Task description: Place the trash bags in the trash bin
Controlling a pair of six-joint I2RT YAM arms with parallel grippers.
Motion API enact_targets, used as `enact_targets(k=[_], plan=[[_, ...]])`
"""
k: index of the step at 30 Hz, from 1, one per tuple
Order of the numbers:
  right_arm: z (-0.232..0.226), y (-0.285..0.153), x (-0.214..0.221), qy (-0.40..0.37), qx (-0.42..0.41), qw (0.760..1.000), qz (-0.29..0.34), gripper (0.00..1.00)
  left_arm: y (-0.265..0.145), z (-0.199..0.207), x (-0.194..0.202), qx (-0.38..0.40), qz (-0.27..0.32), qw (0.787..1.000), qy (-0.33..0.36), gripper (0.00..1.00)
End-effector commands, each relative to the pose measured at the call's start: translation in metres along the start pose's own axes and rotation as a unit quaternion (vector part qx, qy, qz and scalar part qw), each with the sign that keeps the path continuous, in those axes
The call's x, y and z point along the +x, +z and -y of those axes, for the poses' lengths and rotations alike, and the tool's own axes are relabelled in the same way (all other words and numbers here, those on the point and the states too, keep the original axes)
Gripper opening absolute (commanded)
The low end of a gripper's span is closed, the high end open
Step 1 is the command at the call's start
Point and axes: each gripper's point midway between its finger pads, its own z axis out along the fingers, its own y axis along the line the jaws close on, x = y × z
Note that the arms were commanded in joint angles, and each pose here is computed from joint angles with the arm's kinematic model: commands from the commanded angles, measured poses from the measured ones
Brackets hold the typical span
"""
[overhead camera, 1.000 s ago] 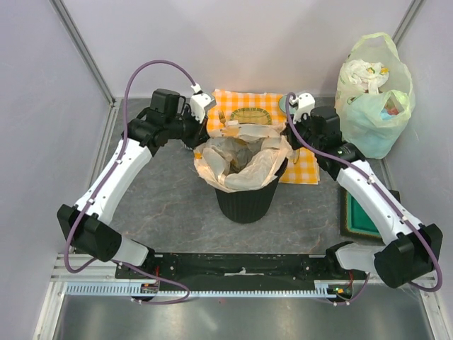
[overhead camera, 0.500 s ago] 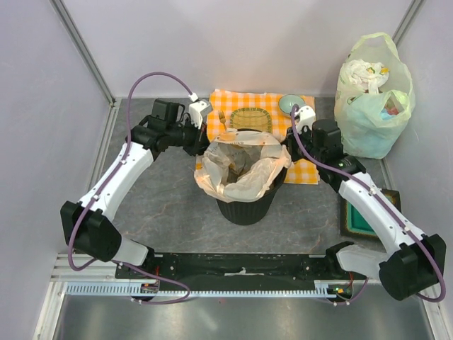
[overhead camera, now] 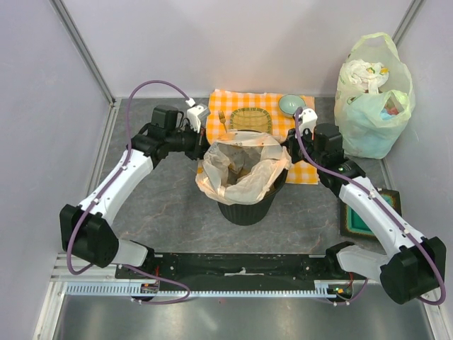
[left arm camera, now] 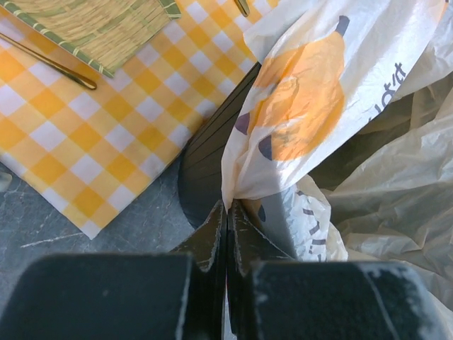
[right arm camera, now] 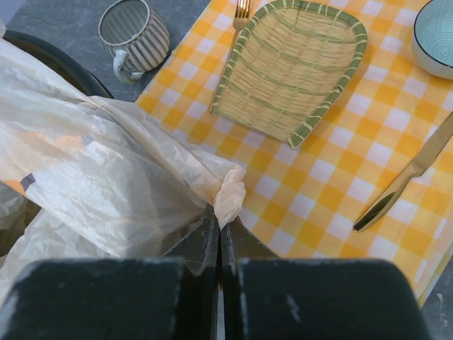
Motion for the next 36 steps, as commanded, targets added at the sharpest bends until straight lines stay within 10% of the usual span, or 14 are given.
enact_targets(k=[1,18,36], plan=[[-0.001,0.006,0.017,0.025,-0.006,0.999,-0.021,0.03,0.008,-0.01,0.038,-0.018,-0.05,0.996,-0.077,0.02],[-0.002,0.001,0.001,0.029,-0.005,1.0,0.004,0.29,0.023,-0.019,0.051,-0.027,-0.066,0.989,-0.126,0.02],[0.017,-0.009,-0.032,0.023,0.012,0.999,0.043,0.0,0.031,-0.037,0.05,-0.06,-0.074,0.986,-0.133,0.02]])
